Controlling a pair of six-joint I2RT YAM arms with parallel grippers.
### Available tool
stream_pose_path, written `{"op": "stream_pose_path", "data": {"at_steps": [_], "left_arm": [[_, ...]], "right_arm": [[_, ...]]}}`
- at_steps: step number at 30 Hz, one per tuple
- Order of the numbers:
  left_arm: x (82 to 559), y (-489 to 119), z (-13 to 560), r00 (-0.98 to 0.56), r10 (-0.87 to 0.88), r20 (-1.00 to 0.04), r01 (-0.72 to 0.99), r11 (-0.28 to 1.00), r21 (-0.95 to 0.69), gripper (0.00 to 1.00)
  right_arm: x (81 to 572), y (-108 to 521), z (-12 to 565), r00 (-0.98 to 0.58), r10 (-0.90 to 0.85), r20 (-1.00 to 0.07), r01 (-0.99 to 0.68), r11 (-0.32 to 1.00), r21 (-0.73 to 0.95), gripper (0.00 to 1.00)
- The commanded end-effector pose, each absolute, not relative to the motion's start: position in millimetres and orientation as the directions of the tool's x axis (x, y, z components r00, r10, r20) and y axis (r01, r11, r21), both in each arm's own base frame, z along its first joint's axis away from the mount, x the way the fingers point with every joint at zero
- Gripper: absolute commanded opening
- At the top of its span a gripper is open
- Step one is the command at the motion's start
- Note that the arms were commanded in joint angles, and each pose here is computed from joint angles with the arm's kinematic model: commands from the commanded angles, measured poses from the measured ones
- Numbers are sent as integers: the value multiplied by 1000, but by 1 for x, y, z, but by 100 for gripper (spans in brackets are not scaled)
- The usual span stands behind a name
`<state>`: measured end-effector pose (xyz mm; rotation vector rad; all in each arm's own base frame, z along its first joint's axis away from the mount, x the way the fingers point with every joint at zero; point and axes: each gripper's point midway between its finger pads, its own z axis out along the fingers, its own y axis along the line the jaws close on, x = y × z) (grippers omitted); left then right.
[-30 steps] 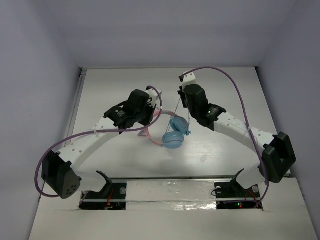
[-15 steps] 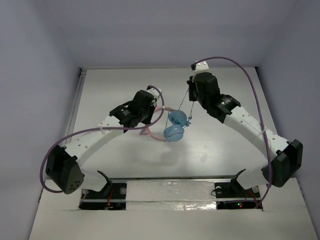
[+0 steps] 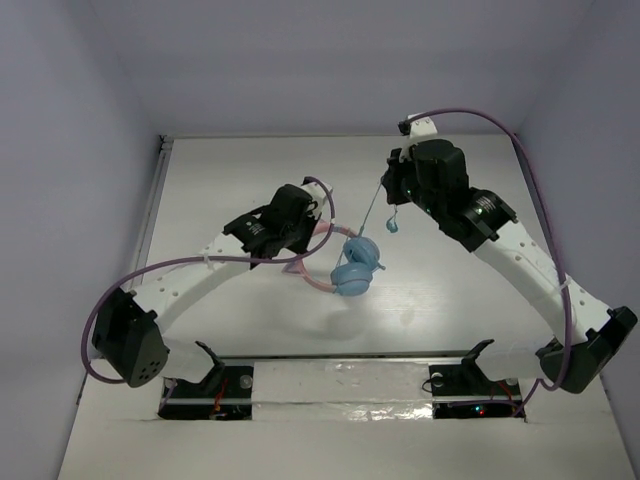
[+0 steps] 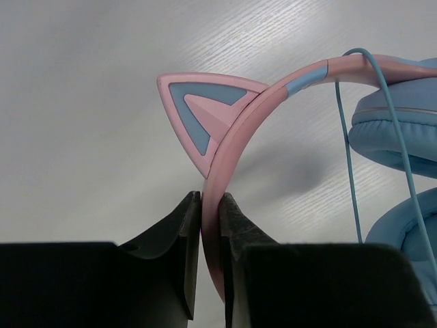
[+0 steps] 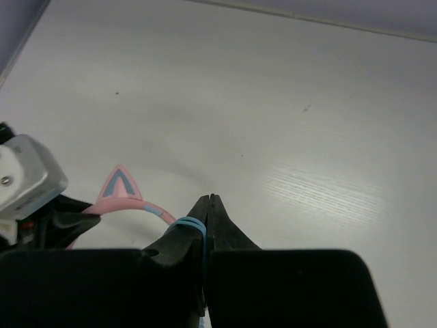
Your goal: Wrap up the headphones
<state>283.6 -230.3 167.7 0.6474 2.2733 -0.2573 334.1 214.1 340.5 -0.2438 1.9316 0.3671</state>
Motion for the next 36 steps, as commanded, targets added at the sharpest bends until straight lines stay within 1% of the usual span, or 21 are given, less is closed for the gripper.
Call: {"op": "stream_pose_path", "data": {"at_steps": [1,4,7,9,12,18,21,22,23,26,28,29,31,32,36], "left_arm": [[274,-245,202,-516,323,-794,592,804,-58,0],[262,-250,212,-492,322,-809,645,759,-91,0],[249,-260,225,-461,307,-833,706,695,-136,0],[238,-265,239,-431,290,-855,747,645,-158,0],[232,-267,260,-397,256,-882,770,615,-168,0],[238,-260,307,-332,148,-931,756,633,-169,0],[242,-257,328,-312,88,-946,754,629,-189,0],[246,-254,332,-315,71,-946,742,641,-199,0],[250,-254,338,-308,51,-950,737,644,-204,0],[247,-261,349,-299,25,-954,760,610,-222,0],[246,-265,352,-297,14,-955,771,593,-231,0],[243,-268,355,-302,3,-953,781,574,-246,0],[245,-268,361,-294,-19,-956,783,569,-252,0],[244,-269,365,-299,-35,-954,784,562,-266,0],[244,-269,383,-284,-95,-954,779,557,-287,0]], "right_arm": [[352,188,345,-324,1,-946,-199,978,69,0],[369,176,336,-297,-20,-955,-117,993,16,0],[380,188,331,-265,7,-964,-134,990,44,0],[387,192,317,-271,4,-963,-133,990,42,0],[388,196,294,-305,1,-952,-132,990,44,0],[372,200,282,-295,97,-951,-169,974,152,0],[359,210,277,-280,131,-951,-259,944,206,0],[352,218,265,-300,125,-946,-311,924,221,0],[351,224,274,-272,152,-950,-346,906,244,1],[344,240,269,-258,180,-949,-445,850,282,3],[339,251,269,-254,199,-947,-513,802,306,7],[336,257,269,-245,210,-947,-546,777,314,8],[332,264,269,-245,220,-944,-595,735,325,14],[334,264,277,-225,251,-942,-603,723,337,17],[330,271,272,-238,272,-932,-654,665,361,25]]}}
